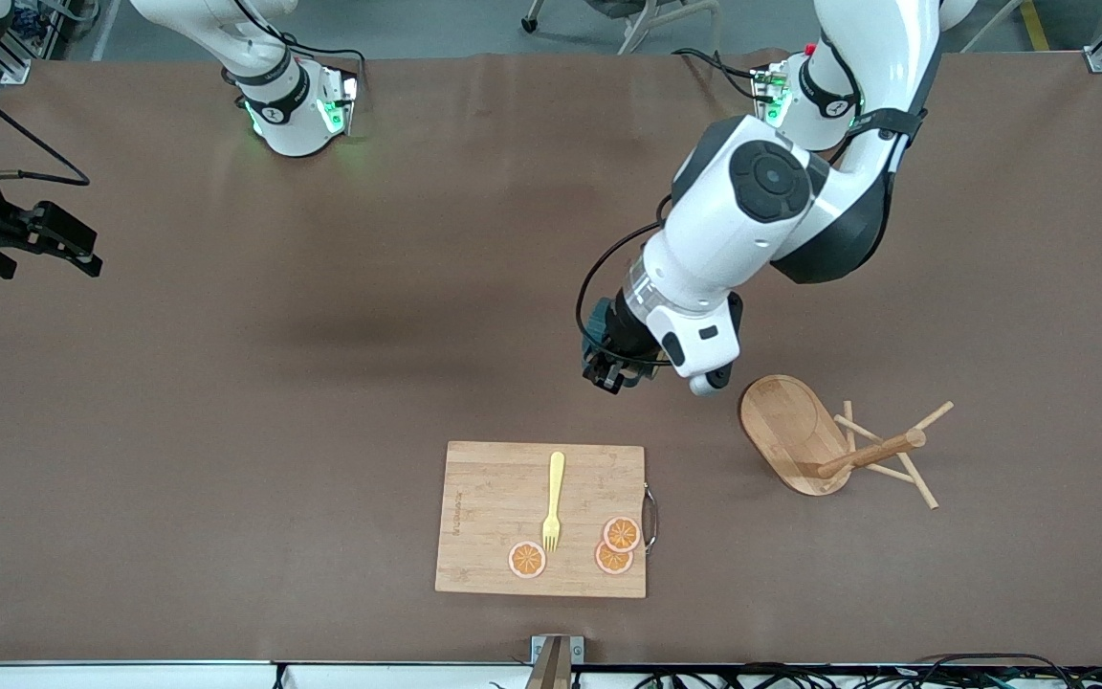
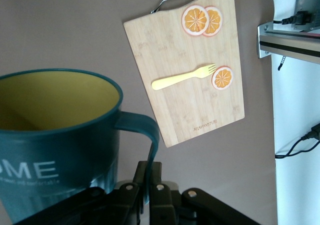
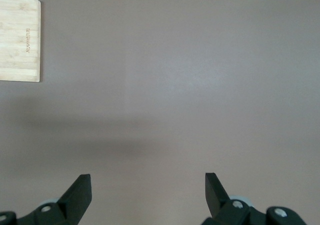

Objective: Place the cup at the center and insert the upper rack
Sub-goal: 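Carry the mug with the left gripper over a stand peg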

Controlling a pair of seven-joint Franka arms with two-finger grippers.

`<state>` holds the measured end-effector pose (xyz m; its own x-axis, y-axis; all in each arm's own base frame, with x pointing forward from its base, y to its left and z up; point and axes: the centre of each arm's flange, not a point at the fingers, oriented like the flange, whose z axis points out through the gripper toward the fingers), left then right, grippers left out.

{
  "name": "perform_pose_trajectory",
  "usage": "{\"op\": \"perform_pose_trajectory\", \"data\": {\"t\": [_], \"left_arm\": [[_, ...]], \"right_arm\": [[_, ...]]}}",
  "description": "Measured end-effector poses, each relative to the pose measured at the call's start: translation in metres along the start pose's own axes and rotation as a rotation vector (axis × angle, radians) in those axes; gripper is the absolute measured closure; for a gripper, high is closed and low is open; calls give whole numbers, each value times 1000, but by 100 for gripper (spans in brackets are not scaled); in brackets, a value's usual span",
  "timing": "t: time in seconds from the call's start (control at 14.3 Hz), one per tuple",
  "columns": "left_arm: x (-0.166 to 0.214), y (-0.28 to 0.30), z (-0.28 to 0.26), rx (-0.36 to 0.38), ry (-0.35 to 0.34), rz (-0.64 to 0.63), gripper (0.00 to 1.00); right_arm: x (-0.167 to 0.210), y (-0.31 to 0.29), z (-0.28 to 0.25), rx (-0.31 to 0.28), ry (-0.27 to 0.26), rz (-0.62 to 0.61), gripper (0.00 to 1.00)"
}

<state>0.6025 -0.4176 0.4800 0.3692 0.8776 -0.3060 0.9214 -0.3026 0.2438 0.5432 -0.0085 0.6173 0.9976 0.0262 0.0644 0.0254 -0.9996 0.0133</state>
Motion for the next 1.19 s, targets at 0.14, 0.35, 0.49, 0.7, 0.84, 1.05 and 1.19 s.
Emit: {"op": "perform_pose_trajectory", "data": {"t": [0.14, 0.35, 0.49, 0.7, 0.84, 1.05, 1.19], "left_arm": [[9, -2, -6, 3, -25, -6, 95], [24, -5, -26, -5, -67, -1, 95], [39, -11, -38, -8, -109, 12, 95], [73, -27, -48, -6, -186, 25, 95], [94, -37, -52, -6, -215, -1, 95], [115, -45, -50, 2, -216, -39, 95], [134, -47, -47, 2, -206, -71, 95]], "right_arm": [[0, -8, 0, 1, -1, -15, 0], [-1, -11, -1, 1, -3, -20, 0], [-1, -11, -1, 1, -3, -20, 0], [-1, -9, -1, 1, -4, -16, 0], [-1, -1, 0, 1, -7, -1, 0], [-3, 16, 1, 0, -14, 30, 0], [-4, 21, 2, 0, -23, 40, 0]]}}
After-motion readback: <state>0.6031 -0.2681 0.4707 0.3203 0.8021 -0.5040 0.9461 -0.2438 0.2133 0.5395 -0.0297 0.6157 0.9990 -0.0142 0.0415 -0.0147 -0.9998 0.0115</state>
